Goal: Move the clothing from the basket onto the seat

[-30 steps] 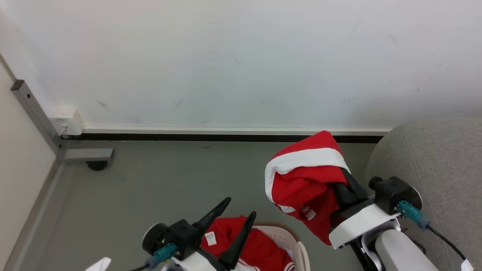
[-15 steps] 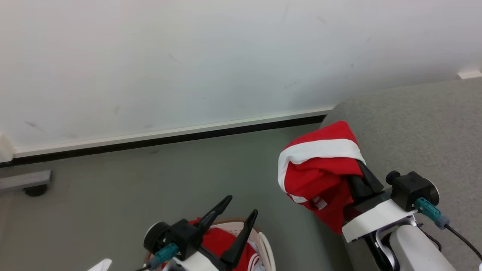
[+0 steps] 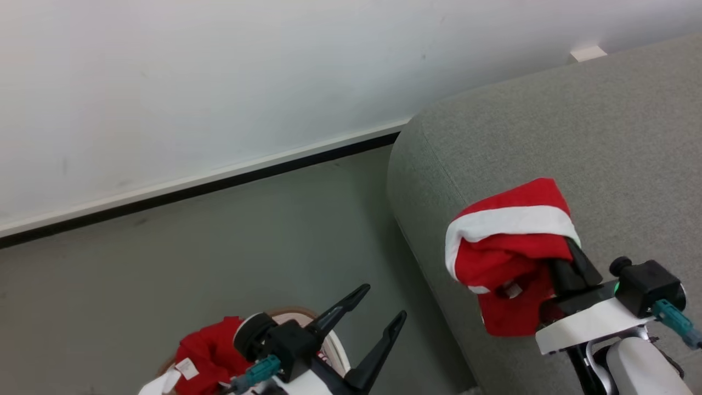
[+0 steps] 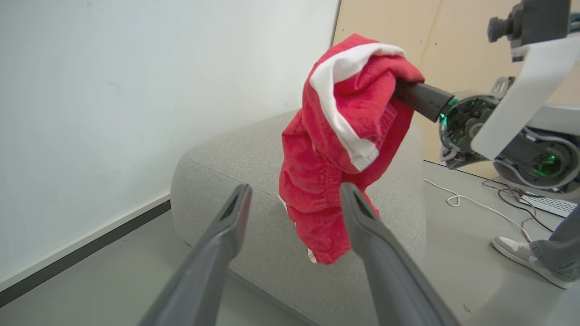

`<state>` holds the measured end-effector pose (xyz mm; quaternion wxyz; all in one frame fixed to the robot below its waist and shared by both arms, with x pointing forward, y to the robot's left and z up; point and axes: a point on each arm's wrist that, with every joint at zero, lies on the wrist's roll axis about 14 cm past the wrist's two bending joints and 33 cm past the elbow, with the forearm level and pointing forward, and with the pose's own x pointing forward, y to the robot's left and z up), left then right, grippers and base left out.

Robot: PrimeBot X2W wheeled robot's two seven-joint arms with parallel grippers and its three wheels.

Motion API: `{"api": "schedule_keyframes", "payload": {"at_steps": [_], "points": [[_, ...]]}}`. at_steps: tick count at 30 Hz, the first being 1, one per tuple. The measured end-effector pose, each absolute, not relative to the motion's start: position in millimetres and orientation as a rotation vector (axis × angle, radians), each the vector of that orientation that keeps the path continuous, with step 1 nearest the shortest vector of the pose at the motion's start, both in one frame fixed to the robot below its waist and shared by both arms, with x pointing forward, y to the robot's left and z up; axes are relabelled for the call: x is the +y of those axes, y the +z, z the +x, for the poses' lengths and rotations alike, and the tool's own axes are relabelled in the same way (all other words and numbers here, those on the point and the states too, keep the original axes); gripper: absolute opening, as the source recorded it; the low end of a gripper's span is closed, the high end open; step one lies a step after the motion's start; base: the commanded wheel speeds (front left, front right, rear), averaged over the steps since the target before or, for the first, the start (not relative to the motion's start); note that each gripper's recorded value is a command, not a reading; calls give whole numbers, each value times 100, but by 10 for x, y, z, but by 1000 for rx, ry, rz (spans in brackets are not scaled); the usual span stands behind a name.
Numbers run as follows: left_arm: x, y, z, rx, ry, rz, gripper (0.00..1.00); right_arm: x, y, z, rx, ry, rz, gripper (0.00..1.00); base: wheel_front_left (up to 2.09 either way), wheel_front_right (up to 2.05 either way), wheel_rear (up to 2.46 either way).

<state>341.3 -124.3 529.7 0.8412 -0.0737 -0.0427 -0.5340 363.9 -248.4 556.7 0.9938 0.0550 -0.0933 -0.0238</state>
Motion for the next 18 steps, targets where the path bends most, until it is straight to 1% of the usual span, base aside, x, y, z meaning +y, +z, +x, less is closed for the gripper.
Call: {"api": "schedule_keyframes", "payload": {"at_steps": [4, 7, 12, 16, 18], "points": [[-1289, 5252, 3487, -94, -1165, -157, 100, -2689, 5532, 3694, -188, -124, 138, 0, 0, 0, 0], [-1282, 5184, 3609, -97, -1187, -148, 100, -2829, 5560, 3850, -195, -166, 143, 0, 0, 0, 0], [-1217, 5037, 3924, -111, -1210, -125, 100, -3147, 5784, 4320, -226, -226, 94, 0, 0, 0, 0], [-1150, 4934, 4235, -142, -1216, -116, 100, -3430, 6079, 4788, -275, -275, 39, 0, 0, 0, 0], [-1108, 4841, 4377, -148, -1217, -114, 100, -3587, 6167, 5016, -272, -304, -10, 0, 0, 0, 0]]}}
